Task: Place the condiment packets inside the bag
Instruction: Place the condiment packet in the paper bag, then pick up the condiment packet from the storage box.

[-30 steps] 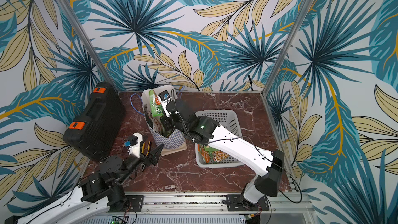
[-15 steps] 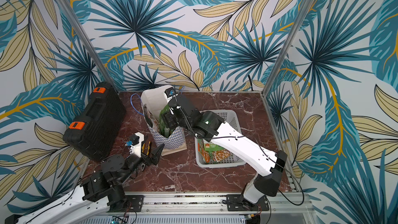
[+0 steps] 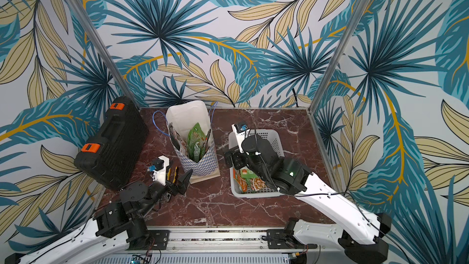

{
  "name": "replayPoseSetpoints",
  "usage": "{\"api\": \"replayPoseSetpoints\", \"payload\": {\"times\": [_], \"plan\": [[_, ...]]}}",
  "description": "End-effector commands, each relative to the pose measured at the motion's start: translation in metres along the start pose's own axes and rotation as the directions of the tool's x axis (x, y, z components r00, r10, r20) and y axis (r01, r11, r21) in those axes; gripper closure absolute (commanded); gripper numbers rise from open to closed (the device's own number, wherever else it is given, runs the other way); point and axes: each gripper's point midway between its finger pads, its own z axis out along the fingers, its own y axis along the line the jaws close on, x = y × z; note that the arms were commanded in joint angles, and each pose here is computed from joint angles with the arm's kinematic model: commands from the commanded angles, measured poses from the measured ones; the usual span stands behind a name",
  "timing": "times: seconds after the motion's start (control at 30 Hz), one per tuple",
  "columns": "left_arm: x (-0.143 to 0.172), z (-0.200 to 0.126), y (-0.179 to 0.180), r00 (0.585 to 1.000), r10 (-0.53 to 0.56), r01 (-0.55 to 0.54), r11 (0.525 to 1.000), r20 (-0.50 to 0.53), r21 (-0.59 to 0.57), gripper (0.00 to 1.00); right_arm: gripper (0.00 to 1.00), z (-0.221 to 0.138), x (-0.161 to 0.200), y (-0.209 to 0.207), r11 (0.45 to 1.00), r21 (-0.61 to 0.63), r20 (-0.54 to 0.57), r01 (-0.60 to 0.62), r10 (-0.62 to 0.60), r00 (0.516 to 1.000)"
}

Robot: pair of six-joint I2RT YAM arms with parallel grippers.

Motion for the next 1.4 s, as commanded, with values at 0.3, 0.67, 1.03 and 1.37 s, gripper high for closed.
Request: {"api": "replayPoseSetpoints", "payload": {"times": [0.3,0.67,1.03,1.37], "plan": [[-0.064,0.007,-0.036,0.992,-0.083,0.088,0.995,-0.092,0.051,0.0,0.0,-0.014,0.077,-0.103,0.945,0.294,0.085,-0.142,0.122,0.989],[-0.094,0.051,-0.097,0.98,0.022,-0.008,0.997,-0.195,0.074,0.0,0.0,-0.014,0.118,-0.151,0.836,0.493,0.157,-0.24,0.186,0.97],[-0.077,0.108,-0.164,0.944,0.192,-0.189,0.981,-0.269,0.039,0.0,0.0,-0.046,0.126,-0.18,0.733,0.596,0.285,-0.329,0.19,0.94],[-0.009,0.176,-0.197,0.844,0.236,-0.26,0.966,-0.482,0.018,0.0,0.0,-0.057,0.134,-0.192,0.678,0.638,0.34,-0.366,0.178,0.923]]}}
